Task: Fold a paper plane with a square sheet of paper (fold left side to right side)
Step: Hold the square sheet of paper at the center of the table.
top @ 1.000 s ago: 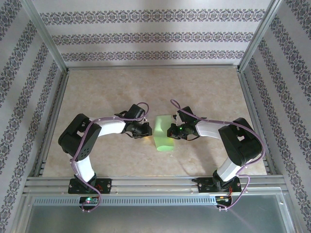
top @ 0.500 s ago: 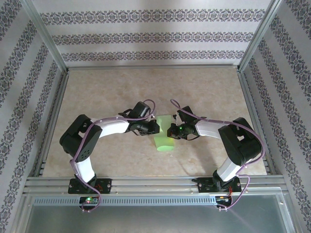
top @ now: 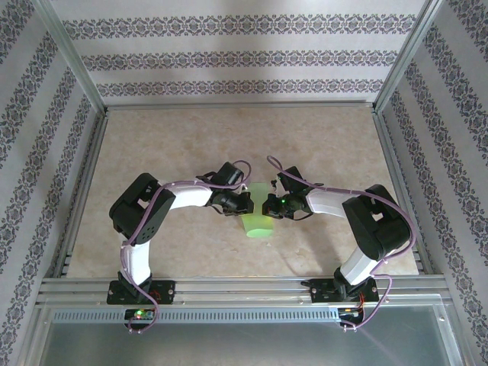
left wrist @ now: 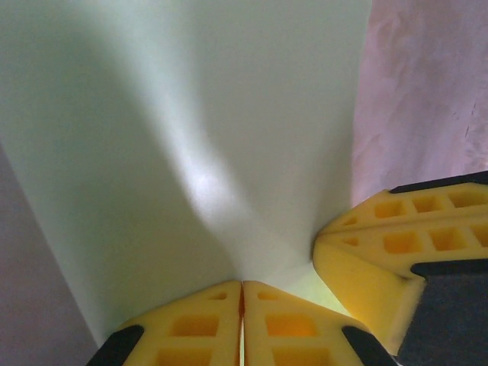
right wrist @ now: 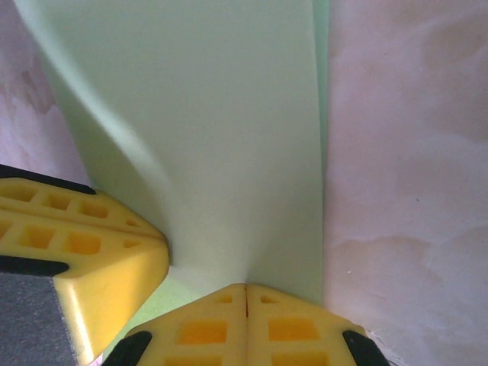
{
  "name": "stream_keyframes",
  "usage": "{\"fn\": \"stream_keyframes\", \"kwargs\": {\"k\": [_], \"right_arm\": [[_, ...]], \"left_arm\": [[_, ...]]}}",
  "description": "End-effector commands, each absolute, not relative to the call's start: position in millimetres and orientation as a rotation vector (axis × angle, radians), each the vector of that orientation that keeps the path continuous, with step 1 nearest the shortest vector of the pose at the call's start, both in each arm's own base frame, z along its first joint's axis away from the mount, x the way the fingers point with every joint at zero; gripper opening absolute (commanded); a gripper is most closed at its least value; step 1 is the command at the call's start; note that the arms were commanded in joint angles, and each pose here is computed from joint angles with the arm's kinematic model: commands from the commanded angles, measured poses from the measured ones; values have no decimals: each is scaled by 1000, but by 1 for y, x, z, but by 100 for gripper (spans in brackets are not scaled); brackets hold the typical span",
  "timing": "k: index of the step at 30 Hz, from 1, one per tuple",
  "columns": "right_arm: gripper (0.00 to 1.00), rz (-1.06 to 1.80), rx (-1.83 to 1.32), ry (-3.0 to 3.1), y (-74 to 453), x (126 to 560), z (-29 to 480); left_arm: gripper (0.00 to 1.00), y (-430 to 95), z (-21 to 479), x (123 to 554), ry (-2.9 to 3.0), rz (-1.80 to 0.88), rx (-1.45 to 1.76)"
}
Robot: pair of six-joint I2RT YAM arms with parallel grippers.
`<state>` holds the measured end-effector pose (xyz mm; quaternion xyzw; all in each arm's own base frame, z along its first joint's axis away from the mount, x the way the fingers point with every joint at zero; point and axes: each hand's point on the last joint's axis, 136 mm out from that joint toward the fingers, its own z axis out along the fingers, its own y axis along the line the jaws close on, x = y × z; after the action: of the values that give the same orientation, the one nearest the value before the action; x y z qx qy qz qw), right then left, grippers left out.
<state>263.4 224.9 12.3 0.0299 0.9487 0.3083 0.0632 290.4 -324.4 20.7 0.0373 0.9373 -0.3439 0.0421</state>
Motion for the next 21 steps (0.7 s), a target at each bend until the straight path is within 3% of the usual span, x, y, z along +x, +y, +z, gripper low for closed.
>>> {"fn": "stream_keyframes", "kwargs": {"k": [1, 14, 21], "right_arm": [[0, 646, 168, 3052, 189, 232, -30], [0, 942, 101, 2778, 223, 273, 43], [0, 1083, 104, 2703, 240, 294, 53]], "left_arm": [[10, -321, 11, 283, 2928, -997, 137], [10, -319, 3, 282, 2969, -962, 123], [10, -318, 2, 281, 2973, -953, 123]]}}
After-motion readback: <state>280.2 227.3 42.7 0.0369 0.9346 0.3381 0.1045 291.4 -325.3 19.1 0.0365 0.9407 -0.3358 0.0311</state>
